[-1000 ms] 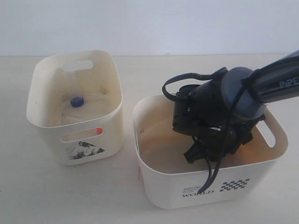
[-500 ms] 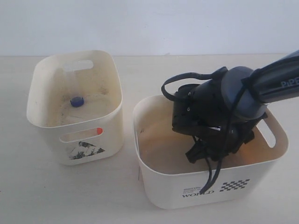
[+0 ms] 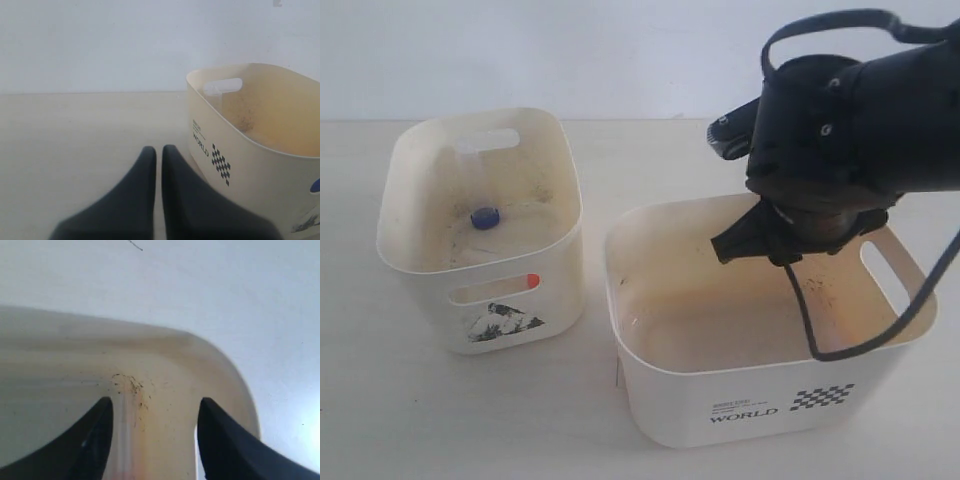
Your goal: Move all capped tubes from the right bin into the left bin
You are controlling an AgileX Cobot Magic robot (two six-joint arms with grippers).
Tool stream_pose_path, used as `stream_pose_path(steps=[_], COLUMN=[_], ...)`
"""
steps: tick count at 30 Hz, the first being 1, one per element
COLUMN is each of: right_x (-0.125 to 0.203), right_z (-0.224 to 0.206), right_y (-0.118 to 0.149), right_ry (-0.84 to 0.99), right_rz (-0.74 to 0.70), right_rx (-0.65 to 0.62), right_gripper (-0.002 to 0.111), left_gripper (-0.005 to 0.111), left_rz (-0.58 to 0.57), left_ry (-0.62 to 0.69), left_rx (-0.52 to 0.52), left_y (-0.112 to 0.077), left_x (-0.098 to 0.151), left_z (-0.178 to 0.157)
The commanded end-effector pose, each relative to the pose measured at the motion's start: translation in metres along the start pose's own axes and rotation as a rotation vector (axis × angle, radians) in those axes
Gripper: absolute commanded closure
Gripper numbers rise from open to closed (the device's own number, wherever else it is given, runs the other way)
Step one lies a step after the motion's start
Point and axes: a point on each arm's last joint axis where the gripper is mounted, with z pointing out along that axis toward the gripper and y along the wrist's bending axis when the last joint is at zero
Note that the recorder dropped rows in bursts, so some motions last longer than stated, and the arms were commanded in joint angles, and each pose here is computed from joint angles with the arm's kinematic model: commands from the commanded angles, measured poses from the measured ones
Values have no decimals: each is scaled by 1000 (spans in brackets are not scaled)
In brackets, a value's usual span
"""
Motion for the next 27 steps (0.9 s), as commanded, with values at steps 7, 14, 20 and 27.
stream_pose_path(steps=[7, 14, 20, 27], right_x=[0, 11, 22, 23], right_z=[-17, 15, 44, 54], right_y=[-2, 21, 33, 40], right_ry=[-15, 114, 195, 184], right_rz=[-4, -76, -149, -151], right_rx=[-140, -106, -4, -7], right_gripper=[58, 58, 33, 33], left_gripper=[102, 102, 102, 102], left_rz=[-16, -16, -16, -16], left_ry=[-9, -9, -9, -9], left_rx=[1, 1, 1, 1], left_y=[0, 0, 0, 0], left_x=[-2, -2, -2, -2], left_z=[0, 0, 0, 0])
